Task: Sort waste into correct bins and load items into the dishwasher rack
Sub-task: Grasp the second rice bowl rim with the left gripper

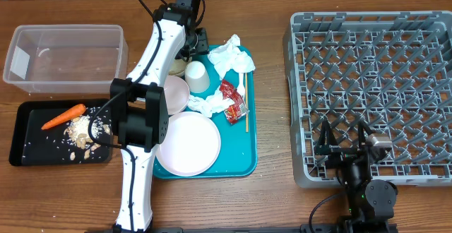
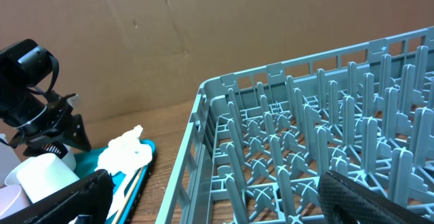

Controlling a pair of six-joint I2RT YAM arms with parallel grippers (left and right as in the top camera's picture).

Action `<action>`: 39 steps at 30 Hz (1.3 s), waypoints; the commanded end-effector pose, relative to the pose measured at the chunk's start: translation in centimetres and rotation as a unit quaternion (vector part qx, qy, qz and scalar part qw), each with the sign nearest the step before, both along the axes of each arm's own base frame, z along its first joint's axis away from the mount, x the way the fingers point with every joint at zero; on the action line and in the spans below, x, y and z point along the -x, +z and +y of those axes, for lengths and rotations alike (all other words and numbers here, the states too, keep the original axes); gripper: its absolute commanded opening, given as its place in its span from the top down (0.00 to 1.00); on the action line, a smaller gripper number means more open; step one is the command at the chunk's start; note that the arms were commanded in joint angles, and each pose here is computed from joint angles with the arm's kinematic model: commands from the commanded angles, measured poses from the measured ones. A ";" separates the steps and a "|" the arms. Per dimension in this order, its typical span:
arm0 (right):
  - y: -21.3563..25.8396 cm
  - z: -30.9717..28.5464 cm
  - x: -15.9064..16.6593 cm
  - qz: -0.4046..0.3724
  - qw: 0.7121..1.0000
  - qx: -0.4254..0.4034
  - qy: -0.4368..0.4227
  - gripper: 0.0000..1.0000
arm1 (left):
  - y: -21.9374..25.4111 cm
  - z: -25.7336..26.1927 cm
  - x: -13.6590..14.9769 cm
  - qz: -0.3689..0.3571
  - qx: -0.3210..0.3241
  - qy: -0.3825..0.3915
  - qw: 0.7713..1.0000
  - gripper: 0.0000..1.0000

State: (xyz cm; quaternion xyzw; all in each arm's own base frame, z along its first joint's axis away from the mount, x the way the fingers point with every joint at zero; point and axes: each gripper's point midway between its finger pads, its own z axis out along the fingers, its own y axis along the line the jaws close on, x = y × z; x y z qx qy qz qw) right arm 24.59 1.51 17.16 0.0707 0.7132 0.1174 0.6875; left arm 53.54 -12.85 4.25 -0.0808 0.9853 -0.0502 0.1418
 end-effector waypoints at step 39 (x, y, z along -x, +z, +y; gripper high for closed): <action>-0.2 -0.2 0.0 -0.002 1.000 0.004 -0.006 0.00 | 25.4 6.6 5.8 -0.107 0.091 0.031 0.990 0.96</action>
